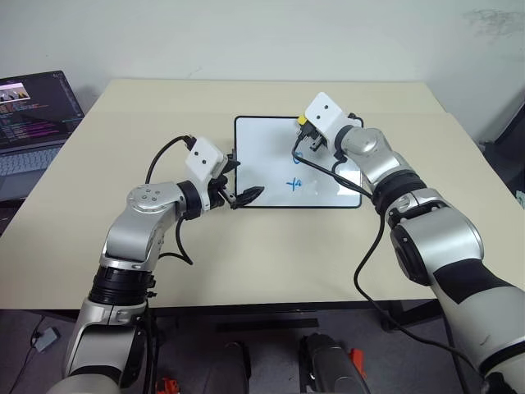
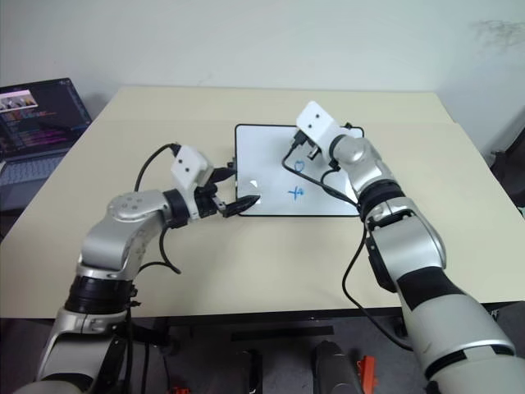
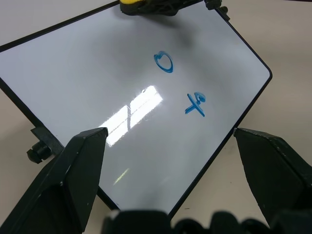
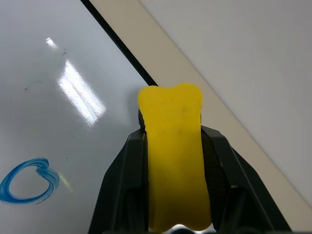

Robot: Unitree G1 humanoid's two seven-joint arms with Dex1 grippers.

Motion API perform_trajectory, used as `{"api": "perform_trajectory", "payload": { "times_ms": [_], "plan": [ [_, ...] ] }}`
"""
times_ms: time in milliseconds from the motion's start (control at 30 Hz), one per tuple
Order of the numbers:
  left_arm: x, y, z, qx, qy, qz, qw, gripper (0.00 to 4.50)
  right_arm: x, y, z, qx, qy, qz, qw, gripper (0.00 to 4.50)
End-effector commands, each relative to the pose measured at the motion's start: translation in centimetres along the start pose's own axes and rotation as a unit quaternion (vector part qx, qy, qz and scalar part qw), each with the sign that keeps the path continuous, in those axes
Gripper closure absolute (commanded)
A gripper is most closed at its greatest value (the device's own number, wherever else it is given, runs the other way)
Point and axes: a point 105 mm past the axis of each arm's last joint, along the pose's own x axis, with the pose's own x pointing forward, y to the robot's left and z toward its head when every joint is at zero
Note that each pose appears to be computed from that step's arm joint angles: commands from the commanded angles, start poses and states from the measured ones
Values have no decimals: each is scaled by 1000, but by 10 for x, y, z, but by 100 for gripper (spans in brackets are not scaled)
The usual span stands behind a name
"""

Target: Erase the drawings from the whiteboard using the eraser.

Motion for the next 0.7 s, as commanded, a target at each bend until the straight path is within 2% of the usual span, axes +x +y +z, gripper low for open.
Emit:
{"api": "perform_trajectory", "payload": {
  "times_ms": [33, 133, 267, 433, 700],
  "plan": [
    [-6, 5, 12, 23, -13, 7, 1000, 0, -7, -11, 23, -11, -47, 30, 998, 340],
    [-11, 9, 12, 28, -8, 13, 999, 0, -14, -12, 23, -35, -59, 62, 996, 340],
    [-17, 12, 18, 48, -4, 11, 999, 0, -36, -17, 8, -66, -61, 99, 991, 340],
    [-24, 13, 21, 67, 6, 4, 998, 0, -54, -23, -7, -87, -46, 99, 990, 340],
    [-30, 16, 26, 92, 17, -3, 996, 0, -63, -26, -16, -111, -23, 98, 989, 340]
  ]
}}
